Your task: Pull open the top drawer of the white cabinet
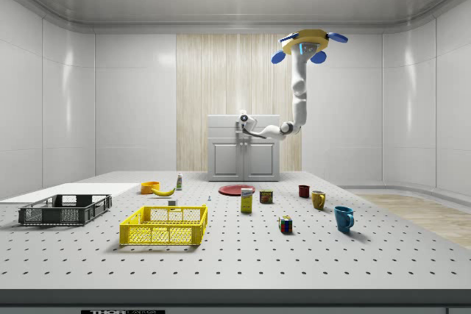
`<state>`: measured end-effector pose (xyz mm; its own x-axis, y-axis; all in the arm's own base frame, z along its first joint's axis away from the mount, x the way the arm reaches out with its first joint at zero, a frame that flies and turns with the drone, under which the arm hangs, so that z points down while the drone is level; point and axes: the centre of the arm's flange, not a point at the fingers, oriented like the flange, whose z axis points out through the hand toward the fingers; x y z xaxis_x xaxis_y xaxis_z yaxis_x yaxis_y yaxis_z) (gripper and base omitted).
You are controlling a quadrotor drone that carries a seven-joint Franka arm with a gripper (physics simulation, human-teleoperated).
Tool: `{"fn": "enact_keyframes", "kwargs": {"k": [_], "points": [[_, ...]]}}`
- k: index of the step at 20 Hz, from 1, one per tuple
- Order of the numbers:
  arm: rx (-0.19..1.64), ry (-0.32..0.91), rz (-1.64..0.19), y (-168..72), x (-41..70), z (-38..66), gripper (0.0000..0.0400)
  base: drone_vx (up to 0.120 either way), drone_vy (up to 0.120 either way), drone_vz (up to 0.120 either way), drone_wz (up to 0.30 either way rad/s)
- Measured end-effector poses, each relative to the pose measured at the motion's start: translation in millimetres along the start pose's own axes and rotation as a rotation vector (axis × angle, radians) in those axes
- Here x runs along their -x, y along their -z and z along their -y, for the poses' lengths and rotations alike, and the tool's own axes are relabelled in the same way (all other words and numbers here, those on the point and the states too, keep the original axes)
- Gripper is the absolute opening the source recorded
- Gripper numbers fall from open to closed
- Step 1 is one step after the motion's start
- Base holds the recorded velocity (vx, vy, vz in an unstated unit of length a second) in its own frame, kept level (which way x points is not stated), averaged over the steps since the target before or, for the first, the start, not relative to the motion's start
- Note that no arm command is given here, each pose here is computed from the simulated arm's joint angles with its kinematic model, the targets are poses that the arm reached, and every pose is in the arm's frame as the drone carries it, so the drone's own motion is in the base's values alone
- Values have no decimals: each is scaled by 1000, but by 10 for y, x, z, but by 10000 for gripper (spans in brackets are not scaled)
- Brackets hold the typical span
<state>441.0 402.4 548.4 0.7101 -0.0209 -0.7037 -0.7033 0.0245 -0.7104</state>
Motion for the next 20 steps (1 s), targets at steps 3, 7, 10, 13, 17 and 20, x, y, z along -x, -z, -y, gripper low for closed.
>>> {"fn": "enact_keyframes", "kwargs": {"k": [3,7,10,13,17,20], "points": [[0,0,0,-1,0,-1,146,0,0,0,0],[2,-17,-2,4,19,16,130,0,0,0,0],[51,28,-29,39,30,162,205,0,0,0,0],[7,16,-40,156,-61,181,152,0,0,0,0],[-25,16,-50,298,-136,213,130,0,0,0,0],[-32,29,-48,394,-163,194,120,0,0,0,0]]}}
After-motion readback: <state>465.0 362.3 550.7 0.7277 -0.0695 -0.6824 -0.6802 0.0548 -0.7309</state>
